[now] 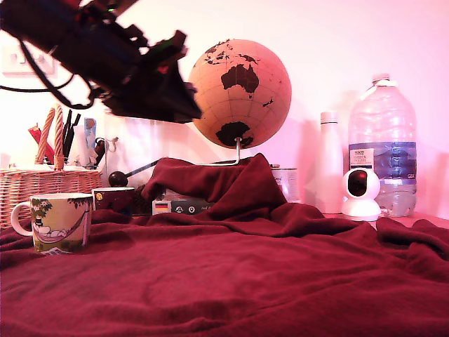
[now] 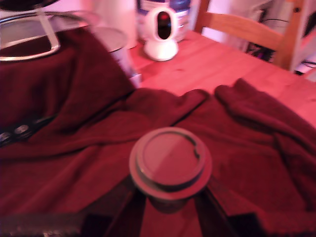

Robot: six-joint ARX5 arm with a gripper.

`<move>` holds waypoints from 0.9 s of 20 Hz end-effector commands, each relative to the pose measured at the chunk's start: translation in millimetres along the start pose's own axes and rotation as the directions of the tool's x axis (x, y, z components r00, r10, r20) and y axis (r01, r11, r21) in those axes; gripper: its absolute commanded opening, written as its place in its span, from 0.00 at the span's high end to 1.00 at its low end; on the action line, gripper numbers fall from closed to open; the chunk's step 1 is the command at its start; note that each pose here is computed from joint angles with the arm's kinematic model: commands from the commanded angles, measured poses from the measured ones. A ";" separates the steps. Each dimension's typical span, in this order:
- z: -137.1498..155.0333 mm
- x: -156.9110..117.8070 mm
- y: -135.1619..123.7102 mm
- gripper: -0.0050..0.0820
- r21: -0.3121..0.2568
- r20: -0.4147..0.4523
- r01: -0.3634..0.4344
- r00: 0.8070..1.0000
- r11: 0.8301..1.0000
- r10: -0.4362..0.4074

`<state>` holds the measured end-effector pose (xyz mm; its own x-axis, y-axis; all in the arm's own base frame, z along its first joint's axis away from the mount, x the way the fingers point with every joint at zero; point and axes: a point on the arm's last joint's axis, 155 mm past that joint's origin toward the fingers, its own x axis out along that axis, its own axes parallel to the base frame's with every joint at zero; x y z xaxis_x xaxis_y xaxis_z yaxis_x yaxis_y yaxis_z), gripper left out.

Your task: Pick up the coffee capsules on the table and drop them inside the coffee cup

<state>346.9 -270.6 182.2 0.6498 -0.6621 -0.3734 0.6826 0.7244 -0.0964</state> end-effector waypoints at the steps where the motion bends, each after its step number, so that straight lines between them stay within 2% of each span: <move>1: -7.4 -4.0 4.5 0.69 -0.018 -0.003 -0.012 1.000 1.000 0.012; 10: -26.7 -27.9 36.4 0.69 -0.068 0.006 -0.092 0.996 0.993 0.093; 18: -42.4 -61.4 73.6 0.69 -0.129 0.027 -0.197 0.979 0.972 0.202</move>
<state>346.5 -173.7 167.3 0.7818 -0.5162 -0.3498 0.5031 0.8536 -0.1351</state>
